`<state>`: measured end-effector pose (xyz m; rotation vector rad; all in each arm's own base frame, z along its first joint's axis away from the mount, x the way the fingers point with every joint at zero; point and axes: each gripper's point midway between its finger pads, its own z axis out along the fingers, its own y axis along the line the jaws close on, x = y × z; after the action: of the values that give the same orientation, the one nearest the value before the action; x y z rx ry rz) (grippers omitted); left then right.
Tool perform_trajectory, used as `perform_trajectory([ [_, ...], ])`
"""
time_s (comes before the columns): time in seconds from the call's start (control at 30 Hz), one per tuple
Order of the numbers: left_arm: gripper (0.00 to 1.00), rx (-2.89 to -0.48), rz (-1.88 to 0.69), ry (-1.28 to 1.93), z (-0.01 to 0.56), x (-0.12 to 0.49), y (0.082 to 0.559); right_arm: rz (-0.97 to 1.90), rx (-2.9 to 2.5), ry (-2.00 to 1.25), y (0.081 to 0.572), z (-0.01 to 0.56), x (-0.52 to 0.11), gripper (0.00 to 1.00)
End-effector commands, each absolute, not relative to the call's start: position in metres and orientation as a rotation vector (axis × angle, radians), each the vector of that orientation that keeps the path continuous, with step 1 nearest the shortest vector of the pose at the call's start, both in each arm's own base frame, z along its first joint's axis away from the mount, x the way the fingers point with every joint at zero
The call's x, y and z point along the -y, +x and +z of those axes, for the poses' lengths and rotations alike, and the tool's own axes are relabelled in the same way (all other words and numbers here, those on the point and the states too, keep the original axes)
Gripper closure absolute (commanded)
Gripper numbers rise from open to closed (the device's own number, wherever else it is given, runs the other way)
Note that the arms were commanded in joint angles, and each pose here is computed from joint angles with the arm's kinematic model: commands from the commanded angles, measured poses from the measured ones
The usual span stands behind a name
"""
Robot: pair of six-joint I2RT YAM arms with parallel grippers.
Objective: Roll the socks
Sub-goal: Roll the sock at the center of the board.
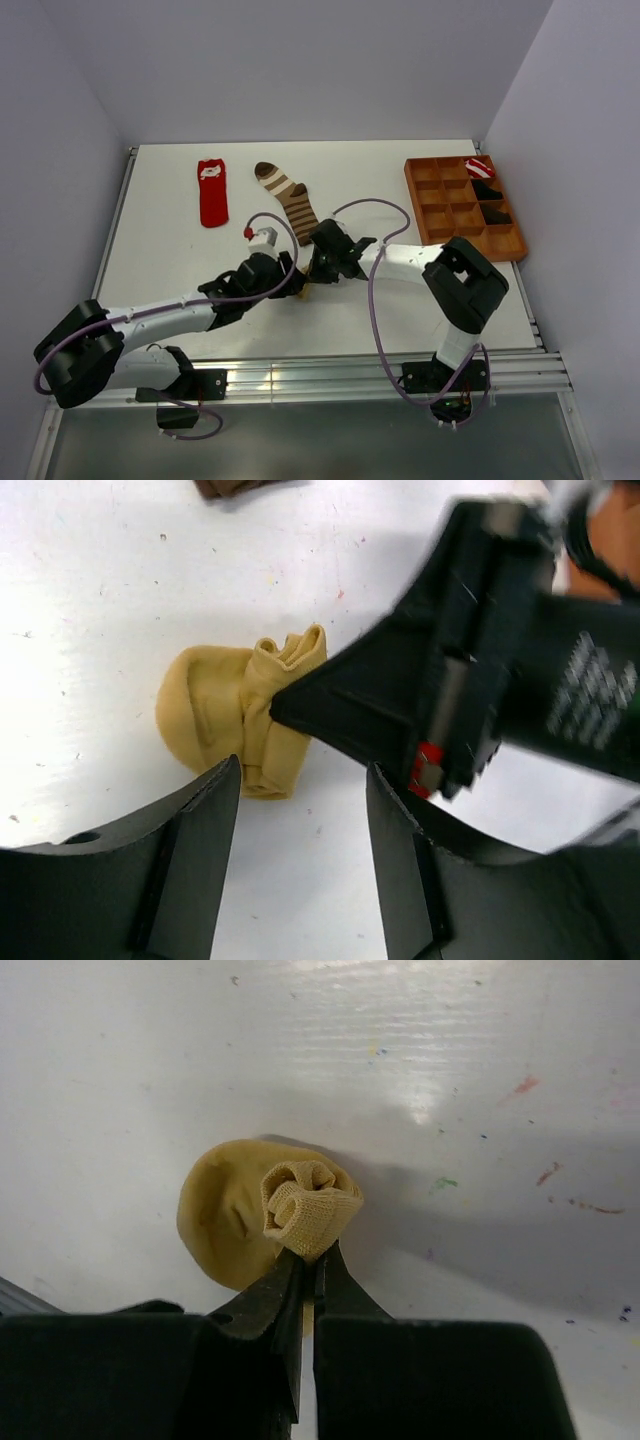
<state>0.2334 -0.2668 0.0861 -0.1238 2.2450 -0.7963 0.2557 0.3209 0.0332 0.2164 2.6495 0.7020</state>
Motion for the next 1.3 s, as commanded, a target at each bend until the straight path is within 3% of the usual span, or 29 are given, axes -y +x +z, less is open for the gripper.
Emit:
perform_trajectory([
  [0.0,0.42,-2.118,-0.537,-0.019,0.100,0.258,0.243,0.596,-2.719,0.199,0.248,0.028,-0.315,1.00],
  [0.37,0.41,-2.022,-0.377,0.263,0.082,0.293,0.216,0.599,-2.765,0.178,0.245,0.034,-0.321,1.00],
  [1.03,0.49,-2.068,-0.169,0.348,0.044,0.303,0.216,0.640,-2.789,0.166,0.240,0.030,-0.326,1.00],
  [1.27,0.59,-2.120,0.088,0.312,0.019,0.278,0.216,0.671,-2.796,0.160,0.238,0.030,-0.329,1.00],
])
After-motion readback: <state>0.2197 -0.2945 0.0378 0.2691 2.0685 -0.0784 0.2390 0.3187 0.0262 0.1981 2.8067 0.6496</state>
